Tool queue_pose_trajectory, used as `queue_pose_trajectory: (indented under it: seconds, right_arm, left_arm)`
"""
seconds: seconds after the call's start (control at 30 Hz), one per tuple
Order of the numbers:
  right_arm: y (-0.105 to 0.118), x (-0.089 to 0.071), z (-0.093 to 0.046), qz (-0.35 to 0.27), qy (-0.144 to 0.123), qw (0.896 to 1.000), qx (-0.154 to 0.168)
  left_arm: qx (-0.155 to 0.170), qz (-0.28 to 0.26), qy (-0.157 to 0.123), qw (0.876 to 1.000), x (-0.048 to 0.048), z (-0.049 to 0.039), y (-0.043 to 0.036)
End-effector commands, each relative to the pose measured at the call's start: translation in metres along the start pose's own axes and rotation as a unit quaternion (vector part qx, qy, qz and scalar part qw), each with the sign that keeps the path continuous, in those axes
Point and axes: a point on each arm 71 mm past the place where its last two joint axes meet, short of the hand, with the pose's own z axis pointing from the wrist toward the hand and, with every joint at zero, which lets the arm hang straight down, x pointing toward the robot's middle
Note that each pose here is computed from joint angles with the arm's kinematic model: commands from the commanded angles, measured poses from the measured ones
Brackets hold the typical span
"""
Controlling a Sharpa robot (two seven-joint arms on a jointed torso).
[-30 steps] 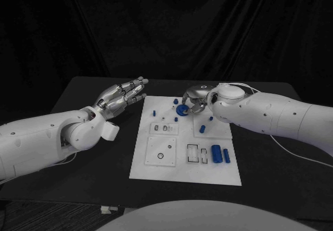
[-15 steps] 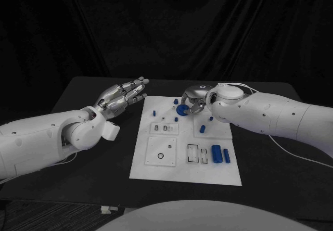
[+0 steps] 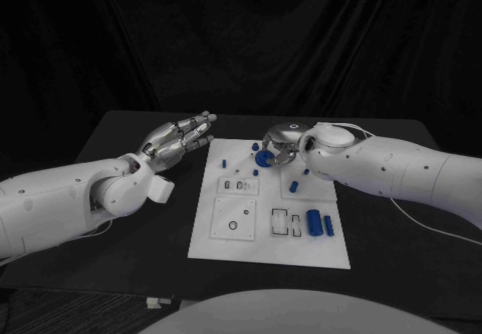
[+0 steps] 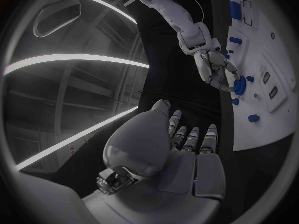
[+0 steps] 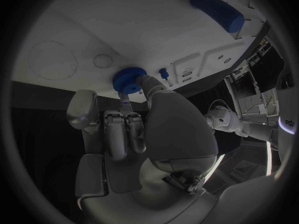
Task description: Assemble the parts on the task board
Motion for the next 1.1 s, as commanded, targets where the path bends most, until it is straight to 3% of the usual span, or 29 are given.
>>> queue_pose_trajectory:
  seconds: [0.03,0.4,0.83,1.1]
  right_arm:
    - [0.003,-0.003,-0.001,-0.002,-0.024,1.0,-0.009]
    - [0.01,-0.013,-0.002,-0.004,-0.031,0.999,-0.022]
    - [0.018,-0.011,0.008,-0.007,-0.01,1.0,-0.025]
    - [0.02,-0.01,0.013,-0.008,-0.012,1.0,-0.025]
  left_arm:
    - [0.004,-0.005,0.007,1.0,0.0016,0.0,-0.0004]
    - [0.003,-0.005,0.007,1.0,0.0012,-0.0002,-0.0002]
    - [0.002,-0.006,0.009,1.0,0.0025,0.0005,0.0001]
    - [0.001,-0.006,0.009,1.0,0.0031,0.0004,0.0002]
